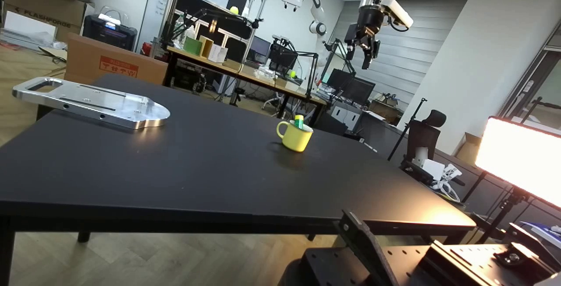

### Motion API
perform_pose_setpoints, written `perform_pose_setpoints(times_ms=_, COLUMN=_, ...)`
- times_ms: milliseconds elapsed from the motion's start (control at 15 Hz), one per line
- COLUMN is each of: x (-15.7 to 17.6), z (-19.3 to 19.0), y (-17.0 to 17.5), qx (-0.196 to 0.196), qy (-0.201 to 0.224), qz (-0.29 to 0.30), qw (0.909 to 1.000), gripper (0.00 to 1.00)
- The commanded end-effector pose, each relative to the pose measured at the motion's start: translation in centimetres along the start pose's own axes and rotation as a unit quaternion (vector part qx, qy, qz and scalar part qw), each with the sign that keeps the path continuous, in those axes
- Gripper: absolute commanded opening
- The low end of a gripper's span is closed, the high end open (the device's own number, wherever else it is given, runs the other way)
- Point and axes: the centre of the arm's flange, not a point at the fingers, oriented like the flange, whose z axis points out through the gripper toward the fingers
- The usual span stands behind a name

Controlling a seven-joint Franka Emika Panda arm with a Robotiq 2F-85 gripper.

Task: Remove the glue stick from the cup and put it on the table

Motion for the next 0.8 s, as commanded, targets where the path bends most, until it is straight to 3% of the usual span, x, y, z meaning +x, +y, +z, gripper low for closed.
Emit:
perform_pose_setpoints(times_ms=0, x=4.7, z=-0.7, y=2.2, qx=-0.006, qy=0.019, qz=-0.012, qw=0.9997, gripper=1.00)
perform_pose_setpoints(times_ms=333, x=10.5, z=1.4, y=4.7, qx=0.006, qy=0.034, qz=-0.022, qw=0.9992, gripper=1.00)
perform_pose_setpoints(times_ms=733, x=14.3, z=8.9, y=2.4, qx=0.034, qy=0.029, qz=-0.018, qw=0.9989, gripper=1.00)
